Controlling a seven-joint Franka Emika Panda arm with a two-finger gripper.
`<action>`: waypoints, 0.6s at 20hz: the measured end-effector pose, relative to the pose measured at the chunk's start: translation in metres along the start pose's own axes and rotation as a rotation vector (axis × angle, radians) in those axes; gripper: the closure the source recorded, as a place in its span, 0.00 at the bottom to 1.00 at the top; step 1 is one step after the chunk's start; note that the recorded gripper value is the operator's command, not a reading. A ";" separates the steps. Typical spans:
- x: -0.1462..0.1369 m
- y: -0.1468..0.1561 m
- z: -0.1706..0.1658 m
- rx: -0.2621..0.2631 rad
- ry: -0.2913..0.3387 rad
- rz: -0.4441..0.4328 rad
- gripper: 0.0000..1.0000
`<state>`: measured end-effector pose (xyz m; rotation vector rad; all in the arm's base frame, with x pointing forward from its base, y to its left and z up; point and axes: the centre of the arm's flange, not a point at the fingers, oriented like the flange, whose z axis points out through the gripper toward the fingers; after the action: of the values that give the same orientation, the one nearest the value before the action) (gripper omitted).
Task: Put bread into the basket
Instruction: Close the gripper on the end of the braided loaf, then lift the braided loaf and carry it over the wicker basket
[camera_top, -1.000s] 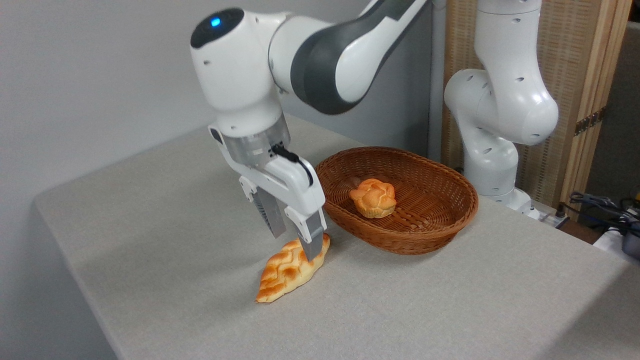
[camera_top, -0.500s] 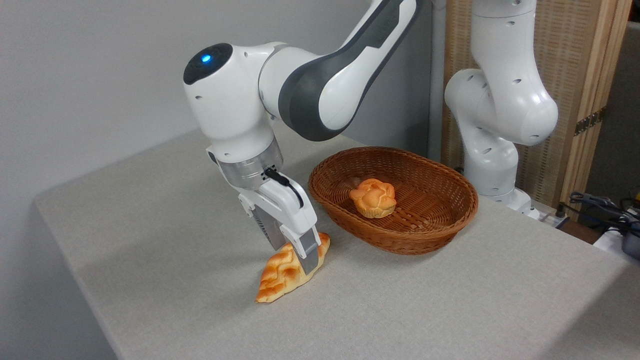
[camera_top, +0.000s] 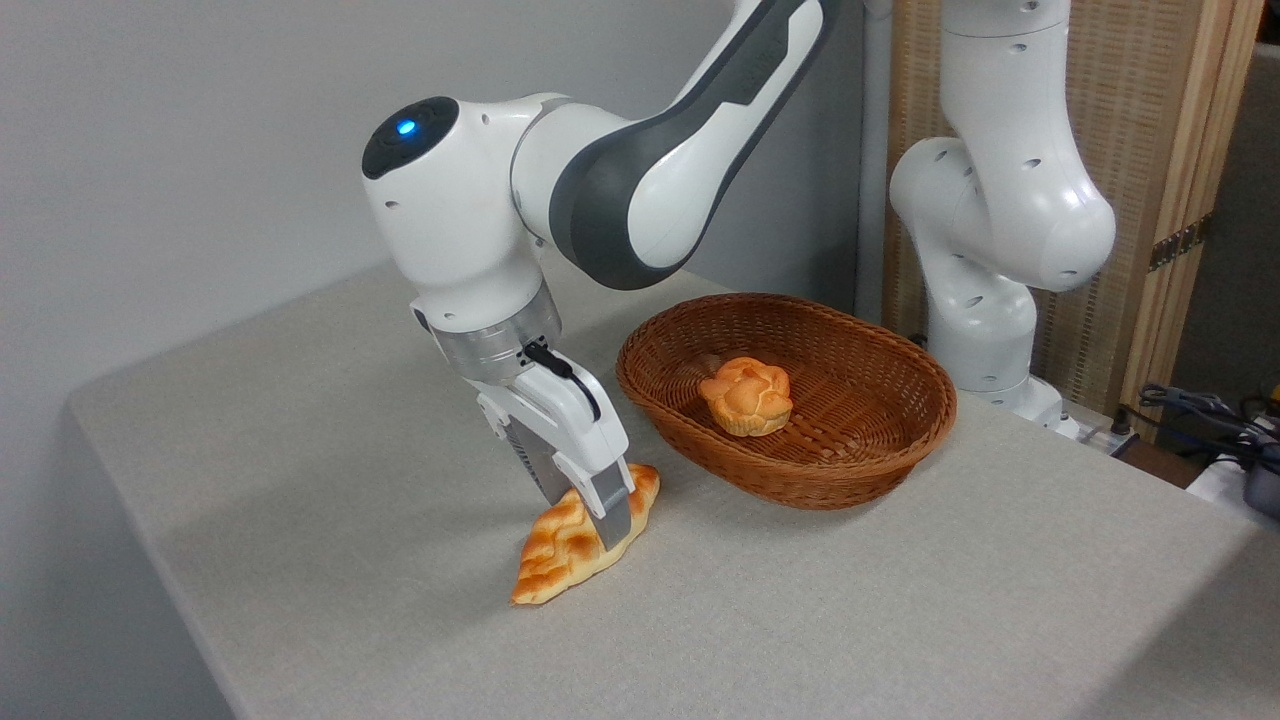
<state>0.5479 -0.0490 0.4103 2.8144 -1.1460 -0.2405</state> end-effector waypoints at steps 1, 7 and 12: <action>0.000 0.000 0.000 0.000 0.000 0.000 0.55; 0.000 0.000 -0.001 0.001 0.001 0.000 0.55; 0.003 0.000 -0.037 0.046 0.059 0.005 0.55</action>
<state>0.5564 -0.0501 0.4467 2.8367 -1.1606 -0.1310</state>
